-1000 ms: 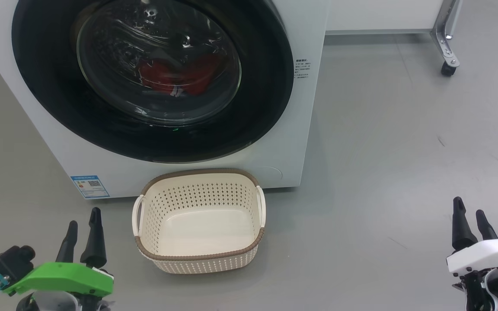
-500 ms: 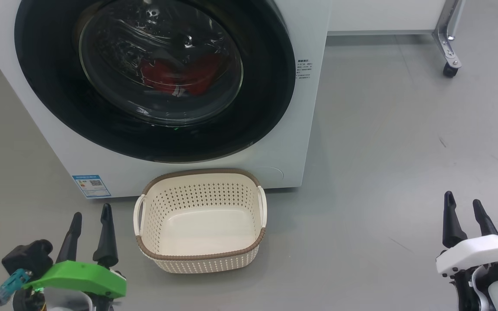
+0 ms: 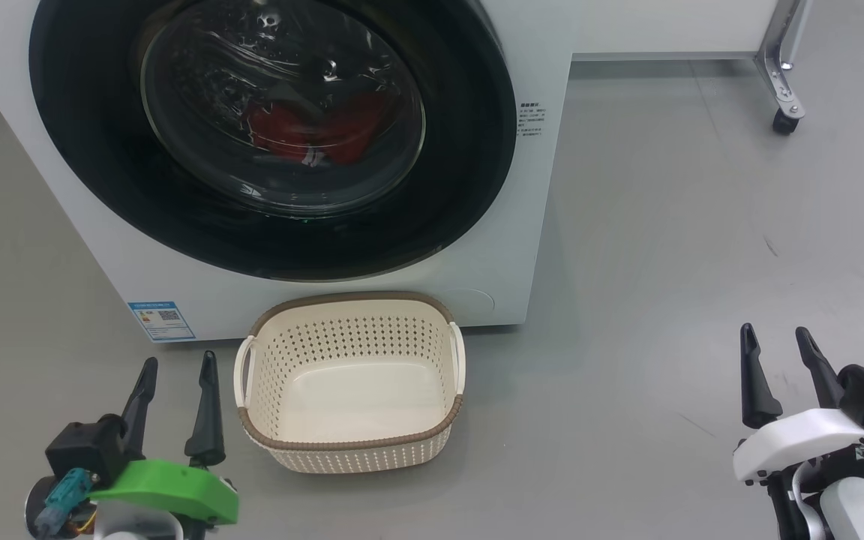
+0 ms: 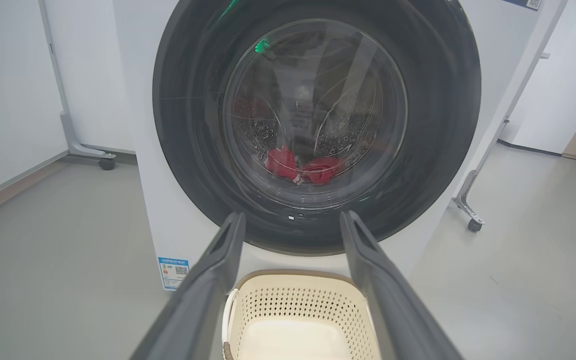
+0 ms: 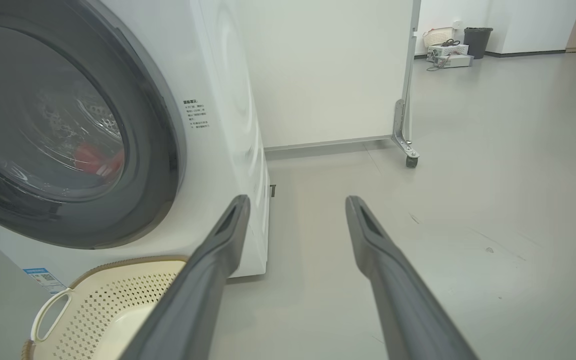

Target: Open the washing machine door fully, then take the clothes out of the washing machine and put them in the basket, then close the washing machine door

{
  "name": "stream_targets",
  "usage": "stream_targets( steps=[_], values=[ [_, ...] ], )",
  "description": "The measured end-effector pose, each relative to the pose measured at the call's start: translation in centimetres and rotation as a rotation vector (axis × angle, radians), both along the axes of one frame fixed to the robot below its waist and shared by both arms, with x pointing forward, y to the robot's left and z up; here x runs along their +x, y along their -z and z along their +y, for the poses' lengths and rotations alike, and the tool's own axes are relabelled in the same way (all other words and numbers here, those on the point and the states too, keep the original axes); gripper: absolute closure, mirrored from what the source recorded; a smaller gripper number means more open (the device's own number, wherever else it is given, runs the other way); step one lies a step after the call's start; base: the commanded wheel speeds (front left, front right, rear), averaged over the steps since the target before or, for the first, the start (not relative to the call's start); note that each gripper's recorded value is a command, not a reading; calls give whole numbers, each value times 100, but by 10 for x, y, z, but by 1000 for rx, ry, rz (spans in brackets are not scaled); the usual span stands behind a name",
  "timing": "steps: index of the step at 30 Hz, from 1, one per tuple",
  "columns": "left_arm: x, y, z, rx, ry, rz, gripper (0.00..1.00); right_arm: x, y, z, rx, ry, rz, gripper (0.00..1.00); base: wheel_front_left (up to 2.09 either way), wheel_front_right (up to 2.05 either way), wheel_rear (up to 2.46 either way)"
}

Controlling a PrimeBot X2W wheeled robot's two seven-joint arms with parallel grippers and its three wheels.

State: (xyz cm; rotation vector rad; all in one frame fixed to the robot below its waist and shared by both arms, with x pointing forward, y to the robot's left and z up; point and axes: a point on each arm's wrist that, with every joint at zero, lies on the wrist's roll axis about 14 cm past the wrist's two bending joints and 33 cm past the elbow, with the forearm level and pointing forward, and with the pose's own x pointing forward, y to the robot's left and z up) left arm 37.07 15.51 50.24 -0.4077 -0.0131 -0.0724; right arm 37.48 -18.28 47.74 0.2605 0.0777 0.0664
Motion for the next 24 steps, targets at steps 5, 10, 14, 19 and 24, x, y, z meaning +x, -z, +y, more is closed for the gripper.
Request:
stream_targets(
  steps=[5, 10, 14, 19, 24],
  values=[
    [-1, -2, -4, 61, 11, -22, 0, 1, -3, 6, -59, -30, -26, 0, 0, 0, 0],
    [-1, -5, -6, 112, 15, -44, 0, 3, -7, 9, -118, -52, -53, 0, 0, 0, 0],
    [-2, -3, -6, 121, 15, -39, 0, 4, -9, 9, -123, -52, -58, 0, 0, 0, 0],
    [-2, 0, -6, 118, 12, -31, 0, 4, -8, 7, -123, -44, -56, 0, 0, 0, 0],
    [-2, 2, -5, 123, 9, -26, 0, 4, -8, 6, -118, -39, -55, 0, 0, 0, 0]
  ],
)
